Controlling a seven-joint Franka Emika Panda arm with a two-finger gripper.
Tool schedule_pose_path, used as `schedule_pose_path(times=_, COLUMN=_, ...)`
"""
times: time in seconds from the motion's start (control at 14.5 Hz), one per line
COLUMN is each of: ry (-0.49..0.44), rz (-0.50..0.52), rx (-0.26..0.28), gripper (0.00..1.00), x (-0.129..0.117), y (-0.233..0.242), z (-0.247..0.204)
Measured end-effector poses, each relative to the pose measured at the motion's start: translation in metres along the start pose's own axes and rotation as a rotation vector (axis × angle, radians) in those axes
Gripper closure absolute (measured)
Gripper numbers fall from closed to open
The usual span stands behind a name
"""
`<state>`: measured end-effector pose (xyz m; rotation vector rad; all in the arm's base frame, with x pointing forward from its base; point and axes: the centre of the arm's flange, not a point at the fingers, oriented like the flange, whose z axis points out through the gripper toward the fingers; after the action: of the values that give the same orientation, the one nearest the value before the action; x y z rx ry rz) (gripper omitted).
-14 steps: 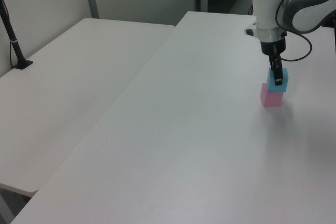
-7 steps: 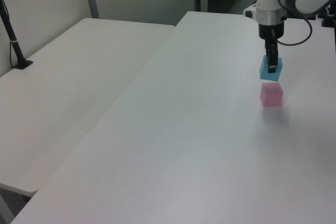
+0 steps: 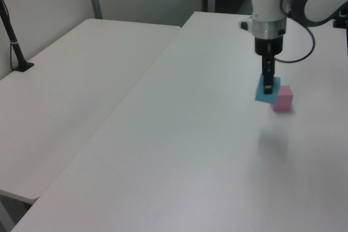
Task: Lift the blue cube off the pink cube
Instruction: 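Carry the blue cube away from the pink cube and lower it onto the table, then open the gripper to release the blue cube and raise it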
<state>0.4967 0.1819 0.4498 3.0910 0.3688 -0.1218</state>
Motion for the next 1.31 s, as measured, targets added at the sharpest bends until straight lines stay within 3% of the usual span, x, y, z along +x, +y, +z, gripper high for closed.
schedule_pose_path(times=0.35, ry=0.026, rz=0.056, rx=0.004, gripper=0.44, x=0.101, y=-0.048, z=0.02)
schedule_pose_path(times=0.55, ry=0.017, rz=0.031, rx=-0.023, gripper=0.44, x=0.154, y=-0.086, z=0.066)
schedule_pose_path(times=0.76, ry=0.004, rz=0.006, rx=-0.04, gripper=0.44, x=0.166, y=-0.126, z=0.096)
schedule_pose_path(times=1.04, ry=0.003, rz=0.01, rx=-0.046, gripper=0.44, x=0.173, y=-0.137, z=0.1)
schedule_pose_path(times=1.17, ry=0.0, rz=0.013, rx=-0.046, gripper=0.32, x=0.173, y=-0.137, z=0.102)
schedule_pose_path(times=1.31, ry=-0.004, rz=0.02, rx=-0.047, gripper=0.08, x=0.173, y=-0.139, z=0.106)
